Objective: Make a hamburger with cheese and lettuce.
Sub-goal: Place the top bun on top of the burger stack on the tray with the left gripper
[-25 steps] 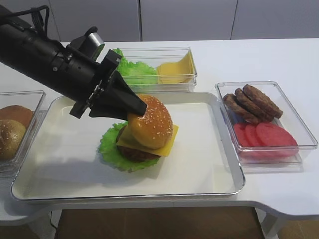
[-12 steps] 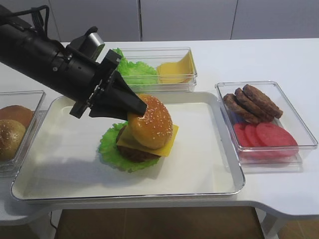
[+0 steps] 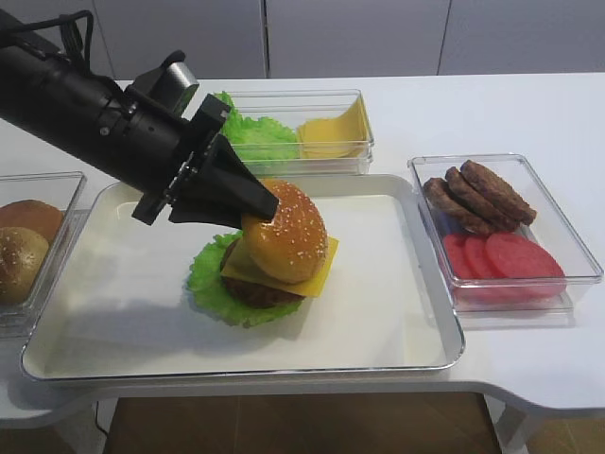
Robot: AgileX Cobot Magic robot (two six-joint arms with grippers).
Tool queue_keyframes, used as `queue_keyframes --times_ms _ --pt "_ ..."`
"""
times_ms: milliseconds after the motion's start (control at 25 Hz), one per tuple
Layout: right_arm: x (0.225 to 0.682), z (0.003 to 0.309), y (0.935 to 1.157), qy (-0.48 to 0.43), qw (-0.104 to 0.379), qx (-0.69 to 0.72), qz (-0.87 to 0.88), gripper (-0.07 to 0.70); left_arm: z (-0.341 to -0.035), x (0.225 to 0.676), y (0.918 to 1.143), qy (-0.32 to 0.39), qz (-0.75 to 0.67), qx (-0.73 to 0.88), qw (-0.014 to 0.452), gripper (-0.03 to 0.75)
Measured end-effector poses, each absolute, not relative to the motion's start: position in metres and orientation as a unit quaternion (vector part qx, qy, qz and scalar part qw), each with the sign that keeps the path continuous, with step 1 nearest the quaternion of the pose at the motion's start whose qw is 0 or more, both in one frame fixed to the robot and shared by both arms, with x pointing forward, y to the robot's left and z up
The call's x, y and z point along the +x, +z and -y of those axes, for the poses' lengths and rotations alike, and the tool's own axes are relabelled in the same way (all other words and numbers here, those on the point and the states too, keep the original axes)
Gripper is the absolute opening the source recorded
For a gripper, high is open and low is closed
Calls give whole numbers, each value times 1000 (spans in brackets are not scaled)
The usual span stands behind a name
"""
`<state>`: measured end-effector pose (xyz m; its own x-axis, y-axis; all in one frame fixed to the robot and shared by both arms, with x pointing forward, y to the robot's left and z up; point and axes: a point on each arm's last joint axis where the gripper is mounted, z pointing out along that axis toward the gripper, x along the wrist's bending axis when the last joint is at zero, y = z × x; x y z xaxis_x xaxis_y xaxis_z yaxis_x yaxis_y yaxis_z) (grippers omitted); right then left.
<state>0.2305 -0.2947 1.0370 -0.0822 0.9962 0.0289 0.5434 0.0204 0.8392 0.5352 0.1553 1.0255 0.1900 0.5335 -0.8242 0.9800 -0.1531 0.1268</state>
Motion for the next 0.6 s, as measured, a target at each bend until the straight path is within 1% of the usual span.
queue_keyframes --times_ms 120,600 --pt "231 295 1037 360 314 600 -641 431 -155 535 1025 -321 -550 688 348 154" --pt "231 295 1037 360 314 600 -641 431 -159 537 1025 -320 -557 683 347 223"
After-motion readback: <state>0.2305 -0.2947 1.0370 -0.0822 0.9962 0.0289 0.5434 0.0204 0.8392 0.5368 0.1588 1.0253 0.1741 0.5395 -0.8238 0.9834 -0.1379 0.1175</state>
